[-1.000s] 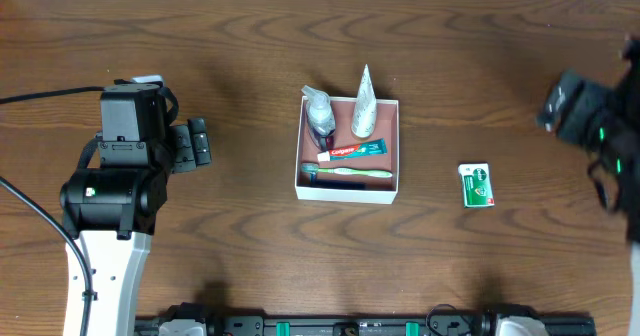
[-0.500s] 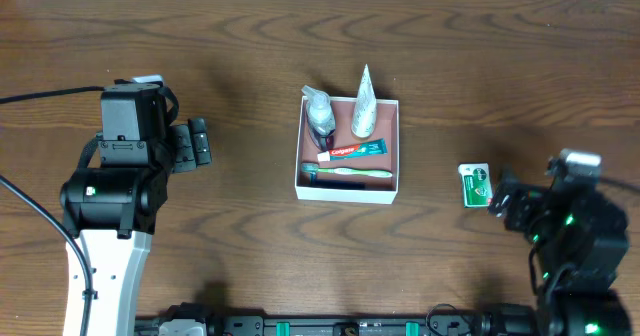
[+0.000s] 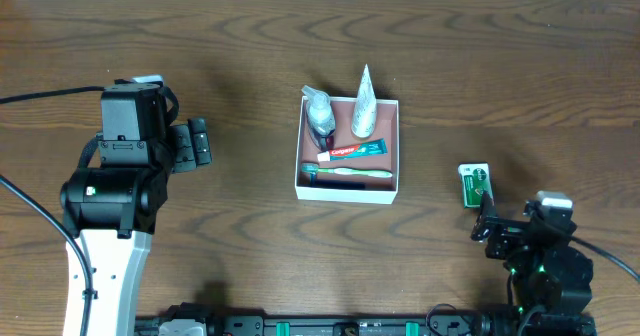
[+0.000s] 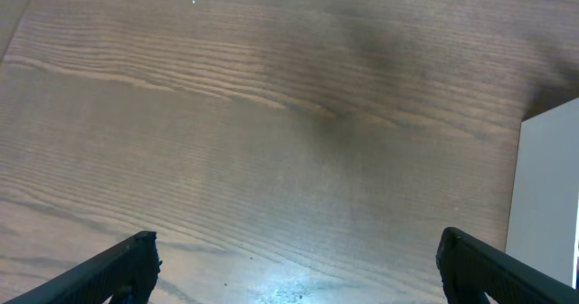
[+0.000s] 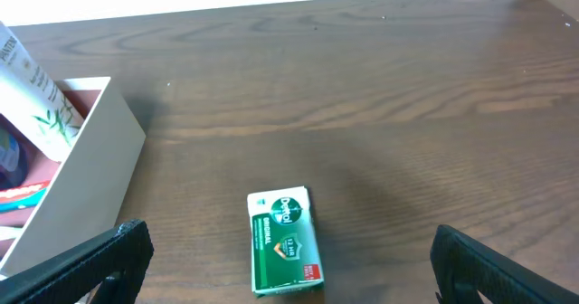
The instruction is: Pack container
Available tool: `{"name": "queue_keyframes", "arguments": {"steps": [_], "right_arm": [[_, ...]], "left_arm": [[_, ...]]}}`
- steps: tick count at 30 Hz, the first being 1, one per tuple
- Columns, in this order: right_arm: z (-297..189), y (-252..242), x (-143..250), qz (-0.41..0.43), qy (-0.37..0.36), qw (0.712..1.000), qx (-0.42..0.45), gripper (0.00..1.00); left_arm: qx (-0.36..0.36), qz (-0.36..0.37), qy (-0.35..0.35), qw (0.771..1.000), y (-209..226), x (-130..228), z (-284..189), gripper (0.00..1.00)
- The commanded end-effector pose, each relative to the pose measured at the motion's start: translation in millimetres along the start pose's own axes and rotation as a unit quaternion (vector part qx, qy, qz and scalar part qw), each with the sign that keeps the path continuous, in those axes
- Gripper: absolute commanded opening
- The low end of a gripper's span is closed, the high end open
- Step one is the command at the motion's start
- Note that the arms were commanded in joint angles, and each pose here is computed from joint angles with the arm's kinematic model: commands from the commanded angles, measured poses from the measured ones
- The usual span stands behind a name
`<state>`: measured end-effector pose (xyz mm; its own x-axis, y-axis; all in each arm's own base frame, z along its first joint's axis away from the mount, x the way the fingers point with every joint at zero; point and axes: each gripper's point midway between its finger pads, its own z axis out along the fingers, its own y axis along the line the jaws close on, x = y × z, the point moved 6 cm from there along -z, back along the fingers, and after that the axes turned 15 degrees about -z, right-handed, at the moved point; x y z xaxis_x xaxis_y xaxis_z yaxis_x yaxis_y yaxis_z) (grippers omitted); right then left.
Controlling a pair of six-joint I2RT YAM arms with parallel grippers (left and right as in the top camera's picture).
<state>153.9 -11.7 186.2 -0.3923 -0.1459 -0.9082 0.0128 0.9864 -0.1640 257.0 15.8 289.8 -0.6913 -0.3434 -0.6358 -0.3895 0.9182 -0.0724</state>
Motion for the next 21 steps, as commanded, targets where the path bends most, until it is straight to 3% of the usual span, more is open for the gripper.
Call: {"name": "queue_keyframes", "arguments": {"steps": [1,7,21], "right_arm": [[3,4,11,0.004,-0.001,1.0,-0.007,0.99],[14,12,32,0.004,-0.001,1.0,-0.026,0.99],[27,14,38,0.035,-0.015,0.999,-0.028,0.99]], "left_arm": [[-0.009,-0.006,0.001,1.0,3,1,2,0.98],[-0.009,-0.006,0.001,1.0,3,1,2,0.98],[-0.009,-0.006,0.001,1.0,3,1,2,0.98]]}}
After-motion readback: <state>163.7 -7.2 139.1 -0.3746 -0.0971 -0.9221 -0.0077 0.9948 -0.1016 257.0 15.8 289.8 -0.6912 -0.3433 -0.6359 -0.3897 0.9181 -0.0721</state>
